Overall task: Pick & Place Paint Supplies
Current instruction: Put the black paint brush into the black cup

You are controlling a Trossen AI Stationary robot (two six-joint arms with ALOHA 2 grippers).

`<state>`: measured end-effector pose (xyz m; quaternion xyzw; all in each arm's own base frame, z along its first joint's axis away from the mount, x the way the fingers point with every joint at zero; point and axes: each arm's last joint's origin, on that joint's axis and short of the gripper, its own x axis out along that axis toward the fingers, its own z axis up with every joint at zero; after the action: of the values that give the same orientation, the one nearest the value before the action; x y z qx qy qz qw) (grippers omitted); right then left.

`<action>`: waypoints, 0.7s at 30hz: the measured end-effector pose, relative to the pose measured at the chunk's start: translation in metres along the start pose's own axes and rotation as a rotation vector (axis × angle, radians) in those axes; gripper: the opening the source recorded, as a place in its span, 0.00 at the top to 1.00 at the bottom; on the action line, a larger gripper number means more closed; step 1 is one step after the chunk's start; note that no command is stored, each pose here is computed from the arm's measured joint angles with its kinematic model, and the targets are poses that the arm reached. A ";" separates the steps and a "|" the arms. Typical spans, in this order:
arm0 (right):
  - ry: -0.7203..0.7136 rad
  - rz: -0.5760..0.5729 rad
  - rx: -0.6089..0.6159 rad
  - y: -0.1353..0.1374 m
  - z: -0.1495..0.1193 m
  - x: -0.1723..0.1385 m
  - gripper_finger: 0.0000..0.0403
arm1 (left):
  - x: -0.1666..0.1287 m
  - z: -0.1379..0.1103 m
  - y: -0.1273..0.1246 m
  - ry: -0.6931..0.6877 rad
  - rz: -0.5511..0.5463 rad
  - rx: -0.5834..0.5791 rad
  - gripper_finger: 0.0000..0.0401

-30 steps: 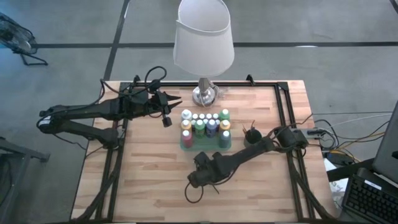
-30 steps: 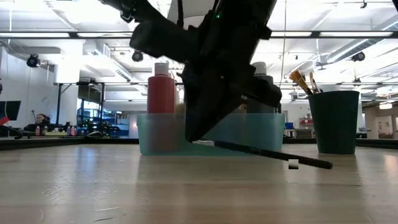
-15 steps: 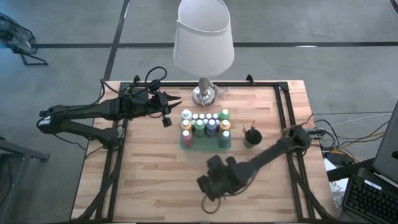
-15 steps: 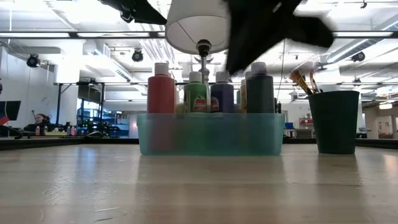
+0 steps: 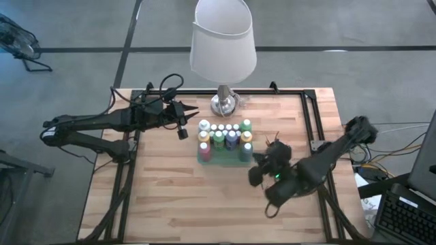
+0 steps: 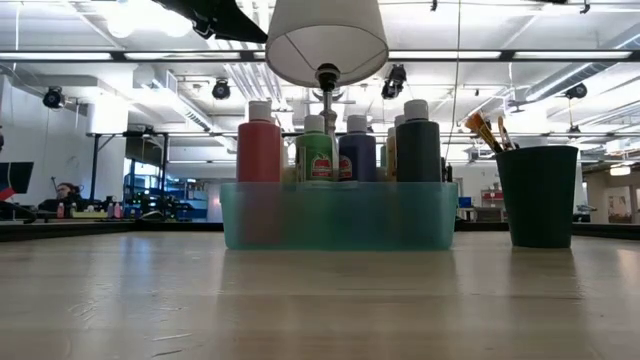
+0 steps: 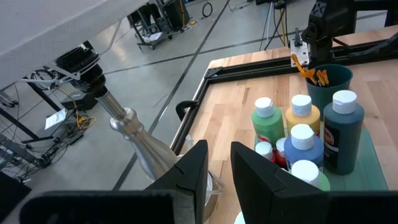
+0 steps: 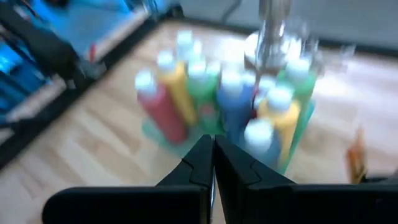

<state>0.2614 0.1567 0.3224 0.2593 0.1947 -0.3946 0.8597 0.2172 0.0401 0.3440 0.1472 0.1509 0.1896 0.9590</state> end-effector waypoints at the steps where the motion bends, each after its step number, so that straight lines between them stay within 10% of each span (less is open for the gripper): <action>1: -0.029 0.019 0.003 -0.006 0.005 -0.004 0.98 | 0.000 0.000 0.000 0.000 0.000 0.000 0.81; 14: -0.298 0.253 -0.027 -0.085 0.040 -0.023 0.98 | -0.005 0.004 0.001 -0.010 -0.014 -0.127 0.81; 21: -0.426 0.256 -0.114 -0.118 0.031 -0.015 0.98 | -0.042 0.007 0.002 -0.273 -0.345 -0.085 0.81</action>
<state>0.1642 0.0817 0.3209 0.1439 -0.0033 -0.3166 0.9376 0.1818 0.0234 0.3605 0.1028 0.0346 0.0072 0.9941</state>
